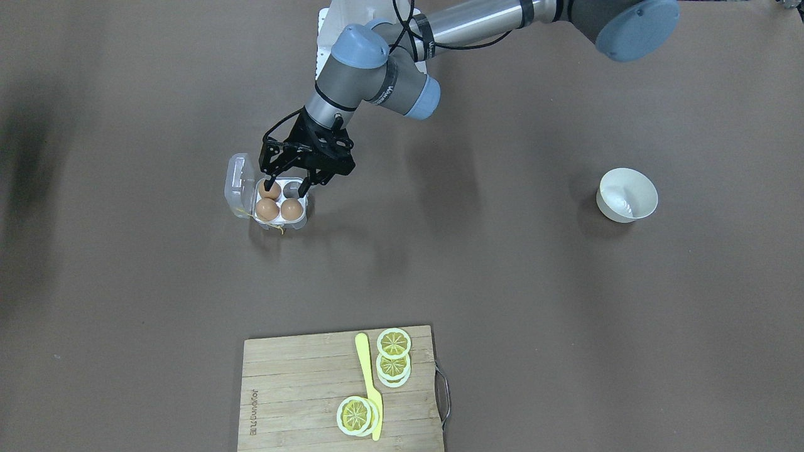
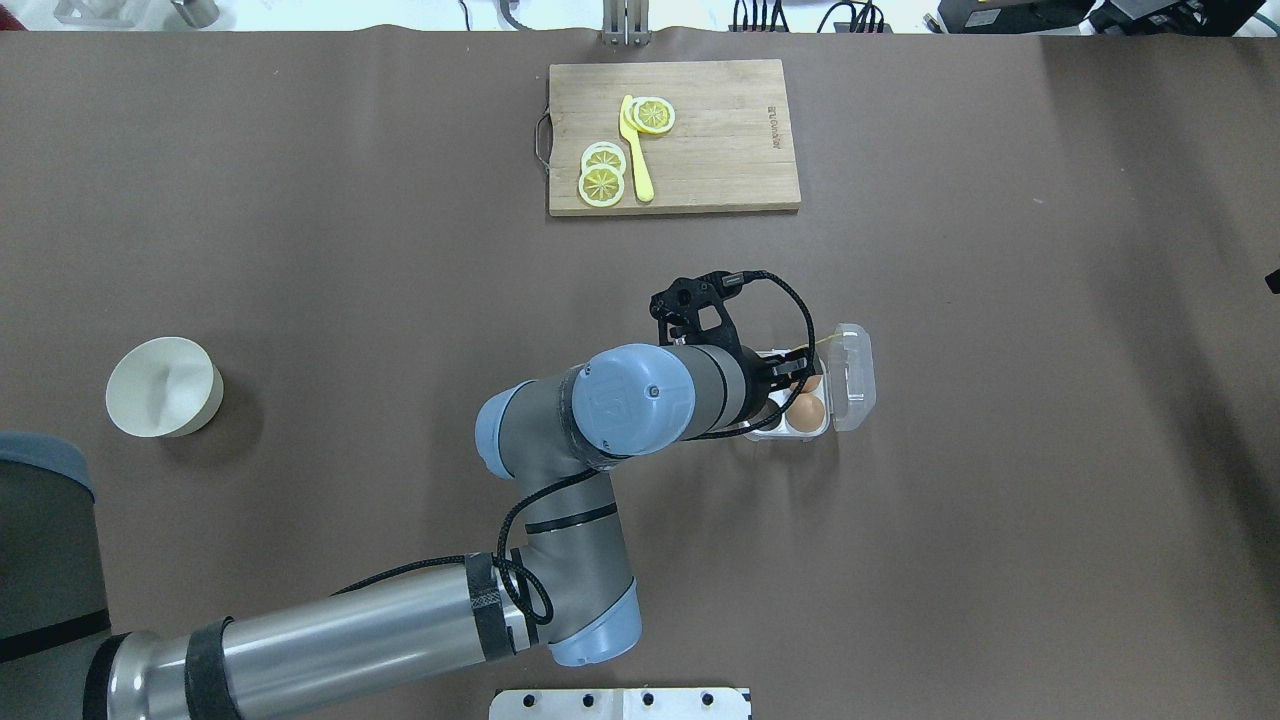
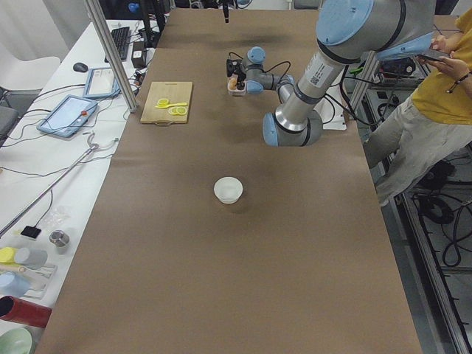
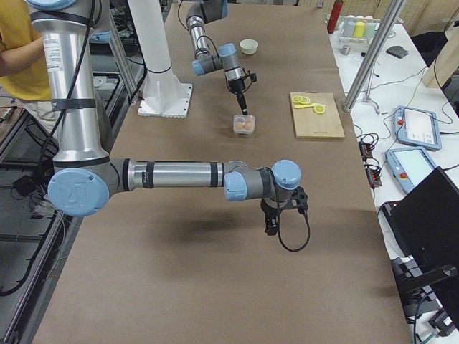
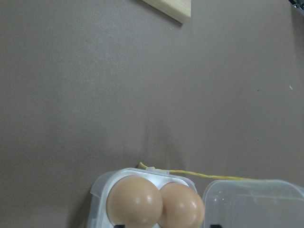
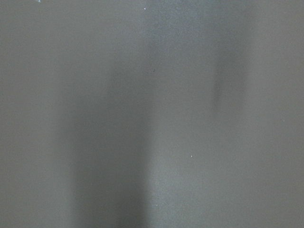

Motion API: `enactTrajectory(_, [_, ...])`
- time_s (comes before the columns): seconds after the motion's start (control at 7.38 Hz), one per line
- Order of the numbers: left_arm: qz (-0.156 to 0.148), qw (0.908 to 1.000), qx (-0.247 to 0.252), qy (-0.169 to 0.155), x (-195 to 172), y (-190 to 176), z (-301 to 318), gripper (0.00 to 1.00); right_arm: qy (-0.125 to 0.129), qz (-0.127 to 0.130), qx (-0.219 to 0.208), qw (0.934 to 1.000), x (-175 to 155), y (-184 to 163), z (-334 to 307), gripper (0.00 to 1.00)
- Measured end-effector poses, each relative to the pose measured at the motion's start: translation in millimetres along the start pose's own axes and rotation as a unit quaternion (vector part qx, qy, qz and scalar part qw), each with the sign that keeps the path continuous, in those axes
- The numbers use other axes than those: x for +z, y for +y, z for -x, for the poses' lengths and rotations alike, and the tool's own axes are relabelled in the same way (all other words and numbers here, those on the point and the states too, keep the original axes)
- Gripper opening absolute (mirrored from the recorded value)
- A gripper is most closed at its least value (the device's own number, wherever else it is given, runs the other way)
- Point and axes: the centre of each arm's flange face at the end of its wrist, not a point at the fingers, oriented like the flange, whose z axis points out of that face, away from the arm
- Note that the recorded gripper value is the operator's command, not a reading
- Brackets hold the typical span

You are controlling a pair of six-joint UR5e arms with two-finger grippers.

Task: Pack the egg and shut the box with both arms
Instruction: 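Withdraw the left arm to rest while the right arm moves in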

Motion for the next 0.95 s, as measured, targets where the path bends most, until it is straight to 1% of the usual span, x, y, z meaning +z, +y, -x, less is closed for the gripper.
enactTrajectory(0.14, [0.005, 1.0000, 0.003, -0.001, -6, -9, -4, 0.87, 0.000, 0.000, 0.000, 1.0000, 0, 0, 0, 1.00])
enactTrajectory(0.41, [0.041, 0.9987, 0.002, -0.030, -36, -46, -14, 0.96, 0.000, 0.001, 0.001, 1.0000, 0, 1, -1, 1.00])
enactTrajectory(0.54, [0.051, 0.9976, 0.011, -0.046, -53, -68, -9, 0.97, -0.001, 0.001, 0.001, 1.0000, 0, 1, -1, 1.00])
enactTrajectory(0.81, [0.060, 0.9951, 0.039, -0.067, -85, -114, 33, 0.97, -0.001, 0.002, 0.001, 1.0000, 1, 1, -1, 1.00])
enactTrajectory(0.95, [0.071, 0.9934, 0.044, -0.078, -103, -141, 53, 0.97, -0.001, 0.001, 0.001, 1.0000, 1, 1, -1, 1.00])
